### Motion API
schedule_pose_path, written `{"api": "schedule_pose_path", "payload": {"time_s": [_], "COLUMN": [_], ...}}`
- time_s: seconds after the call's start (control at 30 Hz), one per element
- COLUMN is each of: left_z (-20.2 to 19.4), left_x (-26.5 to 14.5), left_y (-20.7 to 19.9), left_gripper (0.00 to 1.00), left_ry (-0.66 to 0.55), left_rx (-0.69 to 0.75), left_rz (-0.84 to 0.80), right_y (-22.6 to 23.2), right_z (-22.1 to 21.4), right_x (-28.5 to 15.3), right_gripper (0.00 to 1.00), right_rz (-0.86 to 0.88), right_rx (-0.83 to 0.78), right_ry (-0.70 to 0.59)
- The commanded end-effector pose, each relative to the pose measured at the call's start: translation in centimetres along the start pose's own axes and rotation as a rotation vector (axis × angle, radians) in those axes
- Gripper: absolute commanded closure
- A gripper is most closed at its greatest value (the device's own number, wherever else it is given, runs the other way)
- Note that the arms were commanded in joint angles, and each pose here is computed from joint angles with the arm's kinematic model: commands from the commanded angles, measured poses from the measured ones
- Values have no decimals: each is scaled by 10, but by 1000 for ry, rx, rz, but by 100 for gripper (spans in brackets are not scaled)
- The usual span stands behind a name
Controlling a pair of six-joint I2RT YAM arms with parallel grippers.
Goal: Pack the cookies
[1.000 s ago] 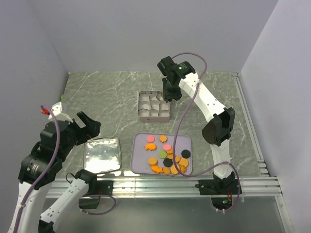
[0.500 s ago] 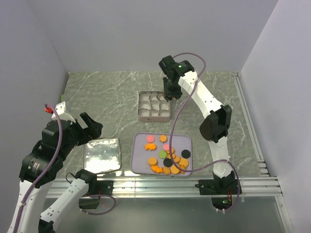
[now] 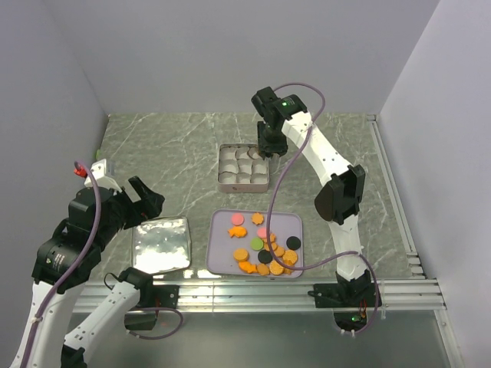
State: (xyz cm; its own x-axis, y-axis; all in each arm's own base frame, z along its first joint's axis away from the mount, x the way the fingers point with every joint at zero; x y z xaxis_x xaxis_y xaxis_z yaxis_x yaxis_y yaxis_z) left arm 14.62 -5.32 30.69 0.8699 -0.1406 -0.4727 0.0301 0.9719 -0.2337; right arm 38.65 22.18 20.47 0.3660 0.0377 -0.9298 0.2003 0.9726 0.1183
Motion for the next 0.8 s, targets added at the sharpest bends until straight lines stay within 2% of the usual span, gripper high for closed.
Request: {"api": "schedule_pose_path", "payload": {"time_s": [0.0,0.43,0.77], "left_z": [5,-1,-2], "left_x": [-4,-2,16], "left_y": [-5,-7,-22], "left_gripper": [2,2,4], "left_ry": [-29,-29,-13], "left_rx": [-9,-40,-41], "left_rz": [-35,-56,-126], "right_y": [-2,-15,-41], "right_z": [11,7,-40], "right_x": [-20,-79,-119], "right_gripper": [52,52,52], "right_rz": [21,85,110], "right_rx": [24,54,72], "right_ry": [-45,-106,-95]}}
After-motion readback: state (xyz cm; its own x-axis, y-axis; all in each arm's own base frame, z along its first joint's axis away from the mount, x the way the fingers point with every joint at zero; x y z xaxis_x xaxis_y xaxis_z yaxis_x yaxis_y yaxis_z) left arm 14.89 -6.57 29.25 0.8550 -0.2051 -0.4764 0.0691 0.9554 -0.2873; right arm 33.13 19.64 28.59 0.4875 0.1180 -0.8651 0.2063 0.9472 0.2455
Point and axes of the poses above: each gripper's point midway between its finger pads, its own x axis out along the fingers, its own y axis along the line the jaws close on, z = x × y, the point moved 3 cm from there along -x, back along the fingers, and after that the axes turned 15 degrees about x, right-handed, at the moved point
